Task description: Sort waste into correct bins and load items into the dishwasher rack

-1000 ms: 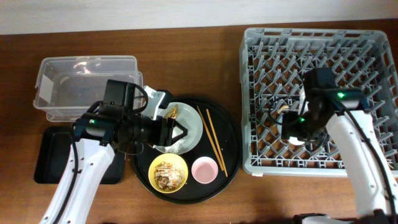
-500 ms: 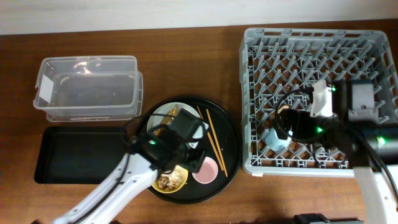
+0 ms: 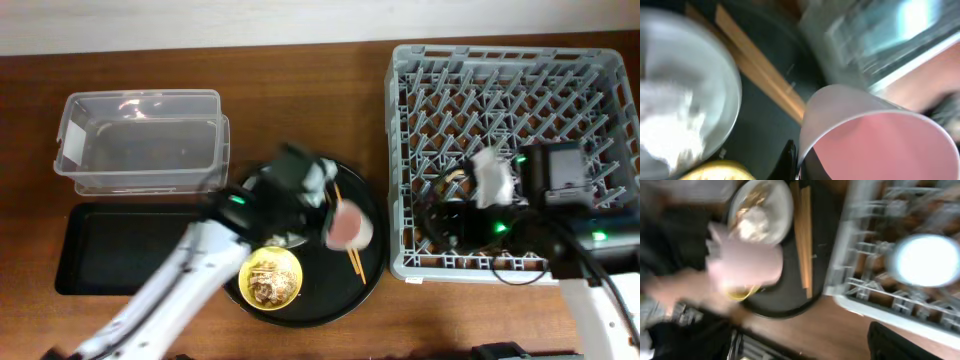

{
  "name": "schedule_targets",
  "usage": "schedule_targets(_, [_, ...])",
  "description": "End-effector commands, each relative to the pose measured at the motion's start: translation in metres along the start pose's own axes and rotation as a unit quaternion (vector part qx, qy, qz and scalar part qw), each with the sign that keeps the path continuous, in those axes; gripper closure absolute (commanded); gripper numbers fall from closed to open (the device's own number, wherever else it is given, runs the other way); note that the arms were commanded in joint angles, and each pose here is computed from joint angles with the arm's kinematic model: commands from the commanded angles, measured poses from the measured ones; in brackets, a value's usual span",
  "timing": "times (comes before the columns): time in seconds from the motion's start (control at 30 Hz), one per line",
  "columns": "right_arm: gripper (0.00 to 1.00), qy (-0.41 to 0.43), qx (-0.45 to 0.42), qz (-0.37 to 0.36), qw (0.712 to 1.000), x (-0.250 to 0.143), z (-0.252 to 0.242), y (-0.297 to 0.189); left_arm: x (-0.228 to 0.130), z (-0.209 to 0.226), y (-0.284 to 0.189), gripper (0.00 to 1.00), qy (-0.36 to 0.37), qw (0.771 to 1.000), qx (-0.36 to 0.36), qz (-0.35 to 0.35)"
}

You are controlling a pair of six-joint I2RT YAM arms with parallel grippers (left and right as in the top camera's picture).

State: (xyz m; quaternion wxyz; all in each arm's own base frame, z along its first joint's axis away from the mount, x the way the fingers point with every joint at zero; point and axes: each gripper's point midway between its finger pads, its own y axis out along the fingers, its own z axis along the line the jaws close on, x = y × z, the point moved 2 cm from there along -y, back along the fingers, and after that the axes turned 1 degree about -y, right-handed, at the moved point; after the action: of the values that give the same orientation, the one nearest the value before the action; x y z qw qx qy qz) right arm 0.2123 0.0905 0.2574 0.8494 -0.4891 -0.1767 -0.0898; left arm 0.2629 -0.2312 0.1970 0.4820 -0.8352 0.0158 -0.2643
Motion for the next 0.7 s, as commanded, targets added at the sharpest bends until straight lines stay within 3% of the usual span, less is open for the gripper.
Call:
schedule_targets(0.0, [0.13,-0.159,0.180,0.009,0.971,-0.013,0.062,0.011,0.026,-0.040,-0.064,1.00,0.036,0.966,-0.252,-0.048])
schedule_targets(0.07, [0.13,-0.212,0.220,-0.015,0.952,-0.006,0.085,0.012,0.028,-0.039,-0.094,1.00,0.039,0.933,-0.351,-0.065])
schedule_targets(0.23, [0.09,-0.230,0.229,-0.075,0.943,0.023,0.097,0.011,0.024,-0.036,-0.110,1.00,0.028,0.916,-0.394,-0.069])
schedule_targets(0.27, [0.09,-0.232,0.247,-0.074,0.938,0.025,0.101,0.011,0.024,-0.042,-0.116,1.00,0.036,0.904,-0.420,-0.072])
schedule_targets(0.33, [0.09,-0.245,0.308,-0.072,0.916,0.025,0.116,0.006,0.024,-0.043,-0.118,1.00,0.037,0.902,-0.424,-0.073])
schedule_targets(0.37, [0.13,-0.260,0.349,-0.071,0.898,0.023,0.125,0.001,0.024,-0.043,-0.117,1.00,0.037,0.903,-0.422,-0.073])
schedule_targets(0.43, [0.28,-0.264,0.357,-0.063,0.894,0.019,0.129,0.003,0.024,-0.042,-0.117,1.00,0.040,0.903,-0.420,-0.074])
schedule_targets(0.6, [0.33,-0.301,0.372,-0.075,0.875,0.019,0.146,0.002,0.023,-0.043,-0.116,1.00,0.045,0.903,-0.421,-0.075])
schedule_targets(0.67, [0.47,-0.301,0.370,-0.076,0.876,0.019,0.146,0.002,0.023,-0.044,-0.116,1.00,0.045,0.903,-0.421,-0.074])
